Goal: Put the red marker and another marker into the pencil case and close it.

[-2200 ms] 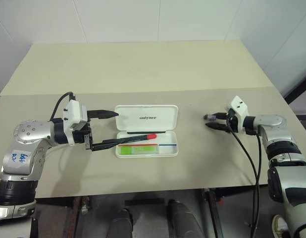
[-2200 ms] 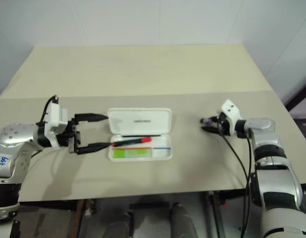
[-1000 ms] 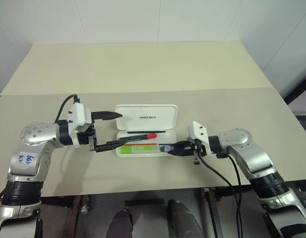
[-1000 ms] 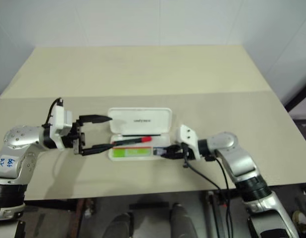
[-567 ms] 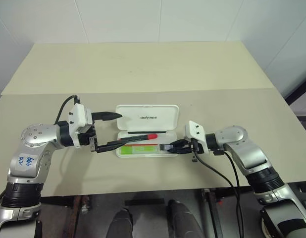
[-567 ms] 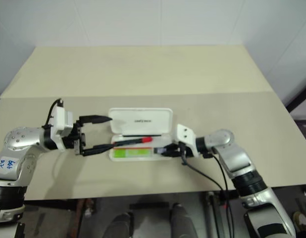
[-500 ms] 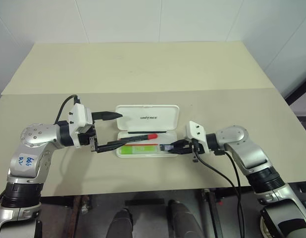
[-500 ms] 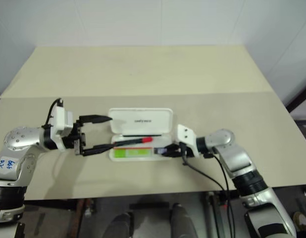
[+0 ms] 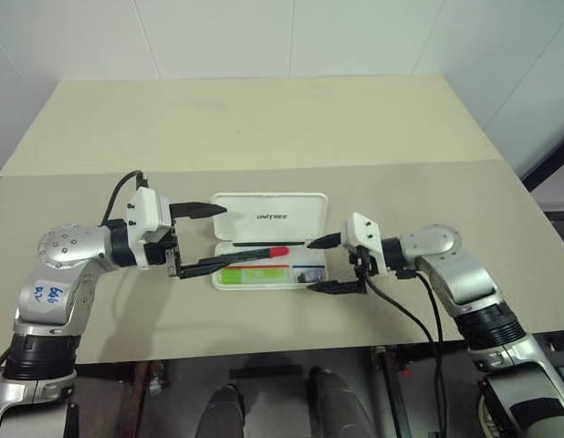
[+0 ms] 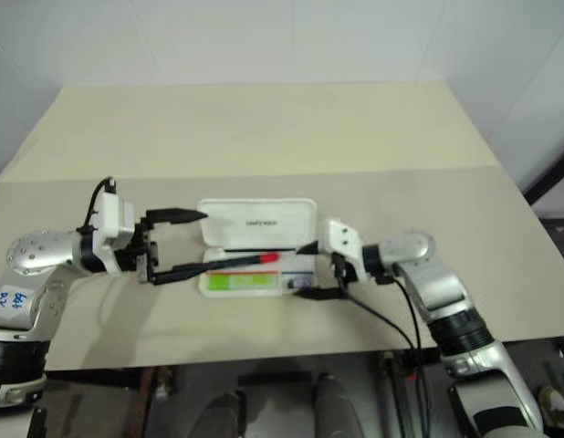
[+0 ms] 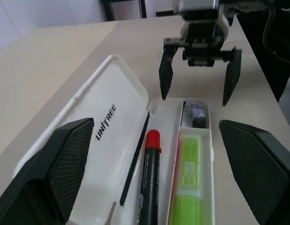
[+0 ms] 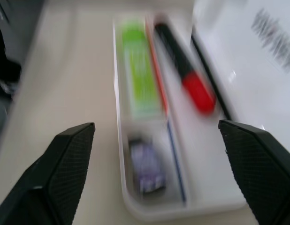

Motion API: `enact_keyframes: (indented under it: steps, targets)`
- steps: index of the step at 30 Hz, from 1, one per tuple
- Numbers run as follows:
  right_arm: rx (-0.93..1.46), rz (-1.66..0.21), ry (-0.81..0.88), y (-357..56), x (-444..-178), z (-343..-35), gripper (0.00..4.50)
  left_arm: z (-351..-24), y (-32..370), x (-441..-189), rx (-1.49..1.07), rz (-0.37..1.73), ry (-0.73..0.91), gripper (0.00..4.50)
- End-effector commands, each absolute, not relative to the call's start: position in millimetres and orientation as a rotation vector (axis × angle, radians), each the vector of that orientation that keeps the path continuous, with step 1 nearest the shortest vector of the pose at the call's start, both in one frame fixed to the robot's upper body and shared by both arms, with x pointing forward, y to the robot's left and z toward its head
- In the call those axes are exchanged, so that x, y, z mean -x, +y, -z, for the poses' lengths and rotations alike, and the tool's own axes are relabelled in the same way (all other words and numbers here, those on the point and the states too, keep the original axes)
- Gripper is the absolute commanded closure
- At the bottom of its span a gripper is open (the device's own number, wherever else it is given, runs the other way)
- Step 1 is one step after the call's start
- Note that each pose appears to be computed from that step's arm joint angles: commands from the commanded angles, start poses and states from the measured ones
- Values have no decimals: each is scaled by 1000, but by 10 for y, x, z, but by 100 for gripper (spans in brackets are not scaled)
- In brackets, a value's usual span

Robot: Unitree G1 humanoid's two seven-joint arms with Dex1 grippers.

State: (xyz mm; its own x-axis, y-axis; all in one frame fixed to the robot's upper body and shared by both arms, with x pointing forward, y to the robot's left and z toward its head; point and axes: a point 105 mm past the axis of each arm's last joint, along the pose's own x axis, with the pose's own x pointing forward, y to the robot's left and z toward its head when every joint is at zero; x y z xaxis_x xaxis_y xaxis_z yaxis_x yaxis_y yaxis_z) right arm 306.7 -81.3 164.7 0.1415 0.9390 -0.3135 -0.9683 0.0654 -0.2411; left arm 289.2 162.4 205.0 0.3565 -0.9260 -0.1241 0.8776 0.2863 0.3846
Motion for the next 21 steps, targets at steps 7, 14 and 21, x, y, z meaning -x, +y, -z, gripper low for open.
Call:
enact_keyframes:
  steps: [7,14,21]
  targets:
    - [413,-1222,-109,-1390,-2791,-2172,4,-2038,1769,-2791,-399,1177,-125,0]
    - [427,-1067,-98,-1670,-2788,-2170,0,-2004,1884,-2800,-375,1135,-131,226]
    - [439,-1058,-110,-1618,-2788,-2140,0,-1997,1883,-2867,-340,1105,-164,445]
